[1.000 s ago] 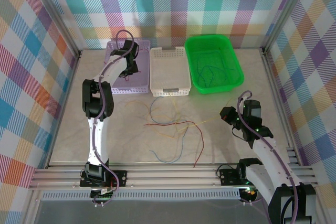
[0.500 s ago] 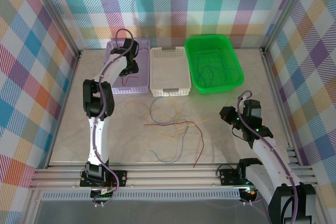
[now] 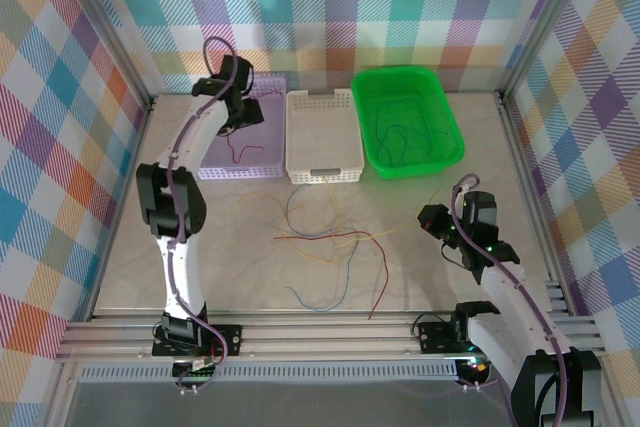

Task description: Untangle the cables

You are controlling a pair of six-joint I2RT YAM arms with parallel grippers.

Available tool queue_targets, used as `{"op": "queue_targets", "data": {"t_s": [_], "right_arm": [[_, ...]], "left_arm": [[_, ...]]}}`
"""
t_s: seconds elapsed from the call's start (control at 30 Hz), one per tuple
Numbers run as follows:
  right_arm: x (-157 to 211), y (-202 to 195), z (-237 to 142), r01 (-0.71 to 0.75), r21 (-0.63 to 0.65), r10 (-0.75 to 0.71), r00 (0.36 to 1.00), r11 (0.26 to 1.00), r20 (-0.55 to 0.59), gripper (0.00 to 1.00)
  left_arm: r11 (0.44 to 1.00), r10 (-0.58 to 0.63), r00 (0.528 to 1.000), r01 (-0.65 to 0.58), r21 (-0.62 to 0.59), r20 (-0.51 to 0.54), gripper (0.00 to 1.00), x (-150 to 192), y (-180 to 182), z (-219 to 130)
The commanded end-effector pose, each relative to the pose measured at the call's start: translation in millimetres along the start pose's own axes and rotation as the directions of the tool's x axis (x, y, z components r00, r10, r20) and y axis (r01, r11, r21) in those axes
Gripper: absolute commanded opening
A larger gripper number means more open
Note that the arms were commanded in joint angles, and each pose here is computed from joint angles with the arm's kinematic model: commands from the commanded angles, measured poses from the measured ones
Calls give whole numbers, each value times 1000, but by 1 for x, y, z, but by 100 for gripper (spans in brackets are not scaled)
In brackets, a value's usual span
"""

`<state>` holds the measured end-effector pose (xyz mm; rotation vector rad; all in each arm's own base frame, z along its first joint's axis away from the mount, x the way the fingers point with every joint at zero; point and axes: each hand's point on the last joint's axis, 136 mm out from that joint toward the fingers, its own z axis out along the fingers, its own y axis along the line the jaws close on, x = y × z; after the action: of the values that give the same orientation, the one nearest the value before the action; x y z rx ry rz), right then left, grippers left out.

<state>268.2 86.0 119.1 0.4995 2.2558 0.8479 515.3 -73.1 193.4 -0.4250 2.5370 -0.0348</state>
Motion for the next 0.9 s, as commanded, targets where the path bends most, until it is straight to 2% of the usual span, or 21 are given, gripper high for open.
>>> {"op": "queue_targets", "data": {"t_s": [0.0,0.2,0.33,0.47,0.6,0.7,0.73,0.87], "right_arm": [[-2,11,0,10,-70,-9,1000,997,12,0],[-1,49,-3,27,-266,-34,999,964,-24,0],[-5,66,-10,44,-313,-61,997,949,-42,0],[-12,70,-24,86,-278,-89,996,957,2,0],[-20,79,-42,115,-263,-106,993,958,46,0],[-28,89,-56,128,-262,-112,991,957,73,0],[-29,93,-59,129,-264,-113,991,956,76,0],[-35,106,-75,139,-263,-121,989,955,84,0]], "left_arm": [[989,-38,999,41,142,-19,73,15,-19,-56],[966,41,999,-33,257,-26,75,80,-49,-111],[953,98,995,-96,289,6,76,120,-49,-138],[950,98,995,-104,294,35,80,148,-21,-151],[948,129,989,-146,282,78,91,170,8,-161],[951,131,986,-155,269,104,95,184,27,-163],[956,126,985,-154,252,122,100,186,34,-162],[971,99,972,-142,195,215,100,191,62,-162]]}}
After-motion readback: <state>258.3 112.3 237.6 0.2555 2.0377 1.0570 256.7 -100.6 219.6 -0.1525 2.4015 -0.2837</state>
